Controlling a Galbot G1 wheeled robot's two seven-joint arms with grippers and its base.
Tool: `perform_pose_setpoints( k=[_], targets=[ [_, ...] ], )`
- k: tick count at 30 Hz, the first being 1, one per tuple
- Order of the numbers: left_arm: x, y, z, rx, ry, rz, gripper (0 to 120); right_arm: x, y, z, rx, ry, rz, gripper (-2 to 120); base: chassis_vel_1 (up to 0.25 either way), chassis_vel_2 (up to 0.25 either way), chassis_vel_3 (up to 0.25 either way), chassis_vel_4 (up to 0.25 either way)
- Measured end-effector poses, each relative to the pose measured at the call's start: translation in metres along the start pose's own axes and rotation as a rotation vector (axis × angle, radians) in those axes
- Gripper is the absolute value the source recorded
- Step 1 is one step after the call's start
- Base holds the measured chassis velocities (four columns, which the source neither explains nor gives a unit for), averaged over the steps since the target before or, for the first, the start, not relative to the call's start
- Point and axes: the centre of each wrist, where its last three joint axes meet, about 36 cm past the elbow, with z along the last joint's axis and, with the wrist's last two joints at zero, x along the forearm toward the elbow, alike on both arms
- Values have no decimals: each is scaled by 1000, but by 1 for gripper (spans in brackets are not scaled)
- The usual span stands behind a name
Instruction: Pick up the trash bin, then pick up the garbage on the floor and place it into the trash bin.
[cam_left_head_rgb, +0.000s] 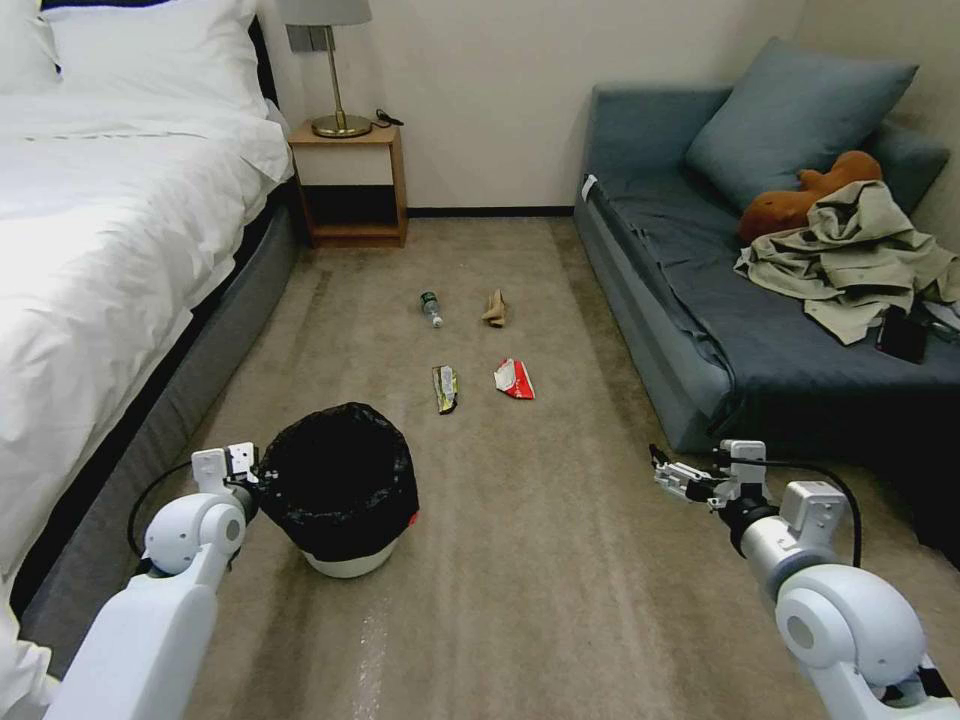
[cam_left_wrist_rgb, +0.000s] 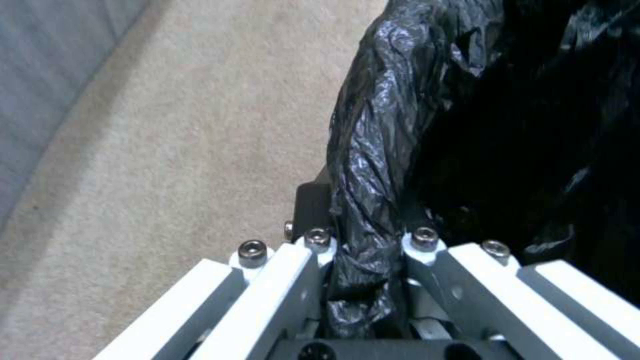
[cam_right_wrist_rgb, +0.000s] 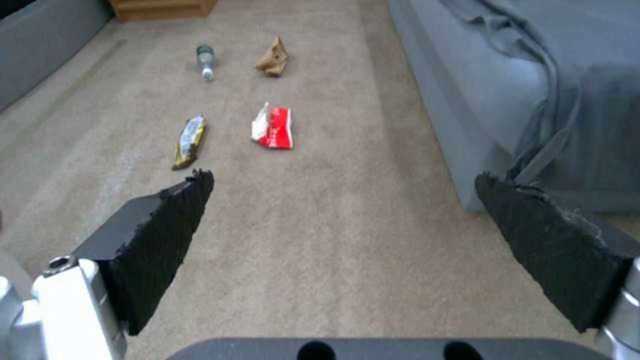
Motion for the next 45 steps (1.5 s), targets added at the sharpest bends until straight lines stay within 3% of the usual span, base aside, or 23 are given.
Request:
perform_pose_setpoints(
  k=[11,13,20,22,45],
  targets=[
    [49,-1,-19,-80,-161,-48,5,-8,3,9,-28,-29,-39,100,0,0,0,0],
    [65,-9,-22,-96,-207,-45,4,-8,5,15,-49,-56,-45,100,0,0,0,0],
    [80,-22,-24,-117,-249,-23,4,-6,5,28,-74,-86,-31,100,0,0,0,0],
    [88,-26,-23,-153,-273,-29,4,-5,7,34,-90,-94,-25,100,0,0,0,0],
    [104,-35,-8,-186,-287,-14,4,-11,10,50,-105,-98,-38,100,0,0,0,0]
  ],
)
